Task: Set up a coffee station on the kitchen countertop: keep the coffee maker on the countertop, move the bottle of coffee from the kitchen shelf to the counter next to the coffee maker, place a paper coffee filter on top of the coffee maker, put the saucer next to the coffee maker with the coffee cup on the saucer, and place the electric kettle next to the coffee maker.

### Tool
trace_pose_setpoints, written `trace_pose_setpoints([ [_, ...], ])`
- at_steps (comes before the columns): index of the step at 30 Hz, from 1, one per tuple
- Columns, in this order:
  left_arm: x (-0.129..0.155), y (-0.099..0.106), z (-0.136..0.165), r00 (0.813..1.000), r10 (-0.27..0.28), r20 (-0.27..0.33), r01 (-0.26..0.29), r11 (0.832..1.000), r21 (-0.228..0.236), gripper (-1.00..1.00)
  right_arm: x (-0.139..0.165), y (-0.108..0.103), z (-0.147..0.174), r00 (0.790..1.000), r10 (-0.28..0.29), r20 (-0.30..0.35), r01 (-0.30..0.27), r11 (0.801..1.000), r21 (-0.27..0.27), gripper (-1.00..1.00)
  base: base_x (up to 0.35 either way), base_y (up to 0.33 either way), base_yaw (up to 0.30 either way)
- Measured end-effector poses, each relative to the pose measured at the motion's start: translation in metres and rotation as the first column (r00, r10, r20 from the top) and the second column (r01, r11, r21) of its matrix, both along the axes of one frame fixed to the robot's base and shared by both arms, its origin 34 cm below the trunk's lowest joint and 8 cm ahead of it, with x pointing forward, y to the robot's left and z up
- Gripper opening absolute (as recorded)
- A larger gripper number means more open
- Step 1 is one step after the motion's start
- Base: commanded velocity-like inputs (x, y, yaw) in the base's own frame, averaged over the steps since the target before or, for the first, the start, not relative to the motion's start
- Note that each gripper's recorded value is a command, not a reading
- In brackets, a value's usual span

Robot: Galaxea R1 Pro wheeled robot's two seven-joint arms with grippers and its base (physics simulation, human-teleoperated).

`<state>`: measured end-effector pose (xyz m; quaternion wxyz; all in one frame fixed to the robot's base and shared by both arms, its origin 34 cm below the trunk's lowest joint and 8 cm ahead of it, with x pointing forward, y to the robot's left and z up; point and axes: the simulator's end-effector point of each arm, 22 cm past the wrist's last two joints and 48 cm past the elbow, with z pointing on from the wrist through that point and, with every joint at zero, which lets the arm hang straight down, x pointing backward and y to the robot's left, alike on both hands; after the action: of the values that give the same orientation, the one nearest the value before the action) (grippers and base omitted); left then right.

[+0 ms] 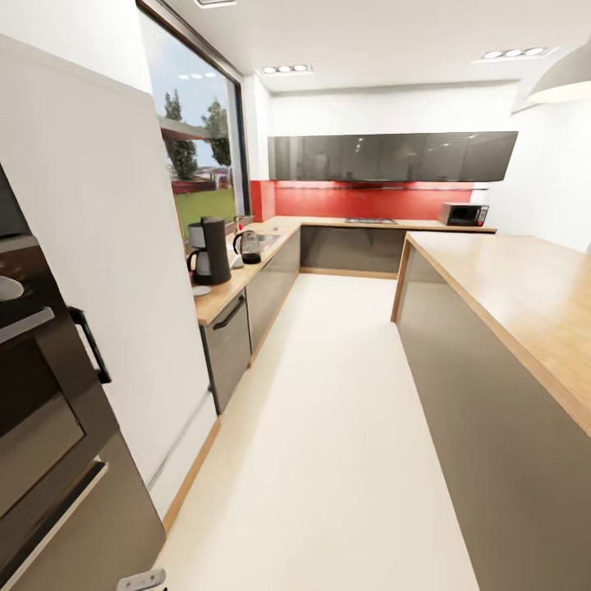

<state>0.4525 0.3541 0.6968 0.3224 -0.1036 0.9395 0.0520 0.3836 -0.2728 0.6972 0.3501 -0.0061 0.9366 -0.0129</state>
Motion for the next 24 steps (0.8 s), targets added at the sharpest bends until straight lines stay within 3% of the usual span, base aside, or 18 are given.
trace_pose_setpoints([
  [13,0.0018,0.0007,0.0022,1.000,-0.003,0.006,0.003,1.000,0.001,1.00,0.0014,-0.0010,0.0014,1.000,-0.005,0.005,0.005,1.000,0.001,1.00,0.337,-0.064,-0.128],
  [24,0.0022,0.0007,0.0026,1.000,-0.004,0.007,0.004,1.000,0.002,1.00,0.0026,-0.0028,0.0024,1.000,-0.009,0.009,0.009,1.000,-0.004,1.00,0.337,-0.102,-0.016],
])
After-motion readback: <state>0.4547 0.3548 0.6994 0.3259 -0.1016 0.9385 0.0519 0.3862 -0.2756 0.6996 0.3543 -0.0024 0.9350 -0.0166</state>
